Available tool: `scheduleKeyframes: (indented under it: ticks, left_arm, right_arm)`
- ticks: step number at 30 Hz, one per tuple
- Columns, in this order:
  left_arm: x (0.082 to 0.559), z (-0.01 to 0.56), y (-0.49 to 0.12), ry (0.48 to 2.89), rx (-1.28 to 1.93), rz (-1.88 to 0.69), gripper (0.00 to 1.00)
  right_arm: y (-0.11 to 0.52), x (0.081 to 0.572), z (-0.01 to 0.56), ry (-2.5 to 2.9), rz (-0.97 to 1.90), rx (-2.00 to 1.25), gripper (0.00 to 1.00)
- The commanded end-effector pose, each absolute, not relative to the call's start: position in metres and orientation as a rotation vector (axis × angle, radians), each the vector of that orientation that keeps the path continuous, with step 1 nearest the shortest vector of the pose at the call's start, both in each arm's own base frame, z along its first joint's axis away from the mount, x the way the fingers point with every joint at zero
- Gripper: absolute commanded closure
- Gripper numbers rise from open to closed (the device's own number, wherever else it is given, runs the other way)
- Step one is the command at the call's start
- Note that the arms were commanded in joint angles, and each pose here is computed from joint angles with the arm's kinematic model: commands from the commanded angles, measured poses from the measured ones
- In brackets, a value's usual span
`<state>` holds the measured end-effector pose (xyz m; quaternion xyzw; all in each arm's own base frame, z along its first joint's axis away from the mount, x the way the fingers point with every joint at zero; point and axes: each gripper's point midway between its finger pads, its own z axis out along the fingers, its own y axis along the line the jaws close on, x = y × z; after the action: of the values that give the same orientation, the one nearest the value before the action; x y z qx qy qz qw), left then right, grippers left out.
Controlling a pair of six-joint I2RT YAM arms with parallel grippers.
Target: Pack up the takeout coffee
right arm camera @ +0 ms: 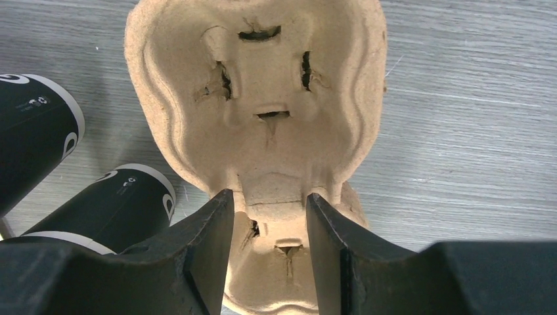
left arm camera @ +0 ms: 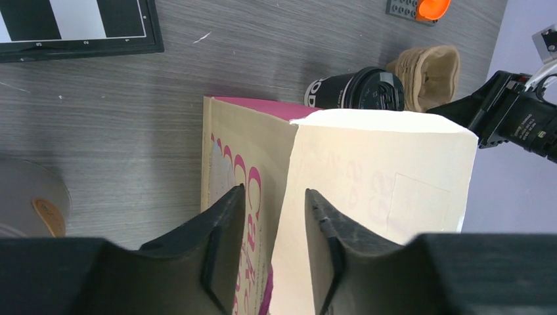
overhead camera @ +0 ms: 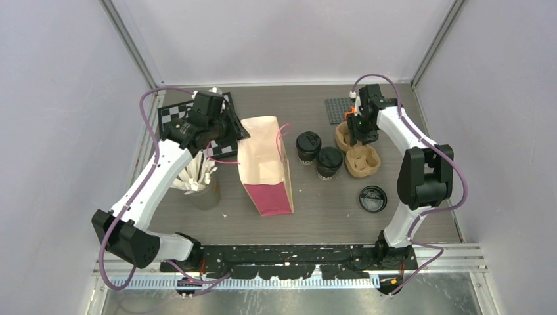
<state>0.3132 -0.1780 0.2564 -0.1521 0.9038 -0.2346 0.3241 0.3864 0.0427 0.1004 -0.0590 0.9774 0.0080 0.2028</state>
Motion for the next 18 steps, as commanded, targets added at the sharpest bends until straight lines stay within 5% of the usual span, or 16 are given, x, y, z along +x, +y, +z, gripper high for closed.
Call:
scheduleKeyframes:
  ticks: [1,18]
  left_arm:
    - [0.311,0.273,-0.172,2.321,-0.377,-0.616,0.56]
    - [0.293,0.276,-0.142,2.335,-0.232,-0.430,0.38]
  right_arm:
    - [0.046,0.389,0.102,2.725,0.057,-0.171,0.51]
    - [0.038,0.398,0.121,2.697,-0.010,-0.121,0.67]
